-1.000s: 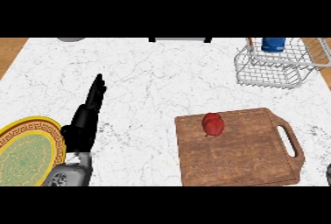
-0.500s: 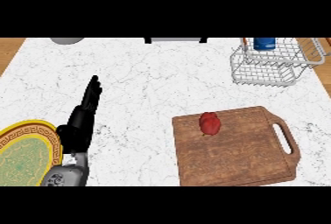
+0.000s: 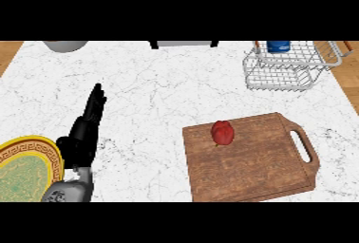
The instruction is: Pick the can from the cutting board and place it in the tiered basket
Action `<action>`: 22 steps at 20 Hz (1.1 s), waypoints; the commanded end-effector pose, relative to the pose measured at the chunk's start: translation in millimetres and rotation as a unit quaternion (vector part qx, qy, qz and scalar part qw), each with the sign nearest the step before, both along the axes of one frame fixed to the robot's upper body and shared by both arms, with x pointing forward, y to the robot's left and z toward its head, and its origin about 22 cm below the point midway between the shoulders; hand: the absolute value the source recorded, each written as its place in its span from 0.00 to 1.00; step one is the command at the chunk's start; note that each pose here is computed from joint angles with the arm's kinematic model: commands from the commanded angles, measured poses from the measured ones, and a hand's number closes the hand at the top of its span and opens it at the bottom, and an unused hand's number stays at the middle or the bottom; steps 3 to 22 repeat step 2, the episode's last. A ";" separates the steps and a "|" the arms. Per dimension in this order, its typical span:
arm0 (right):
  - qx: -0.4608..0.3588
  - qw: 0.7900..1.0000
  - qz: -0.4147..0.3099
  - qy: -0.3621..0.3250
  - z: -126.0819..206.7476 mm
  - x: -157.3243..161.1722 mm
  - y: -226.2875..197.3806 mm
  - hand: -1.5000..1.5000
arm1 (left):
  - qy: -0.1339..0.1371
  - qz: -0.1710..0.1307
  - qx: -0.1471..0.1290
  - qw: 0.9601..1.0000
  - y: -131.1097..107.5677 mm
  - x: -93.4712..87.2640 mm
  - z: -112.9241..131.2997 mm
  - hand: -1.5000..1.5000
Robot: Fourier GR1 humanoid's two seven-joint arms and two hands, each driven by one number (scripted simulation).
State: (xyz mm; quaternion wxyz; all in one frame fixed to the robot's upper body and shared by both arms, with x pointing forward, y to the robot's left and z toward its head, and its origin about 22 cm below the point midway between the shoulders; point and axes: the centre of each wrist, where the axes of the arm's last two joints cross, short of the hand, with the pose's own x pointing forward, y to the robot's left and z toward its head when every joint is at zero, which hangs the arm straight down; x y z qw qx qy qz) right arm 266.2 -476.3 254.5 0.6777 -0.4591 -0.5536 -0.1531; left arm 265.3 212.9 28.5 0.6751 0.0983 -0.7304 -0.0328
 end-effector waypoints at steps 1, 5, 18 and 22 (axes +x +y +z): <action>0.015 1.000 0.002 -0.018 -30.8 -69.6 -22.8 0.00 | -0.012 0.005 0.003 1.000 12.1 -3.7 -4.6 0.50; -0.002 1.000 0.010 -0.025 -15.5 -89.6 -37.5 0.00 | -0.001 0.002 0.004 1.000 8.7 -10.8 -13.6 0.50; -0.002 1.000 0.010 -0.025 -15.5 -89.6 -37.5 0.00 | -0.001 0.002 0.004 1.000 8.7 -10.8 -13.6 0.50; -0.002 1.000 0.010 -0.025 -15.5 -89.6 -37.5 0.00 | -0.001 0.002 0.004 1.000 8.7 -10.8 -13.6 0.50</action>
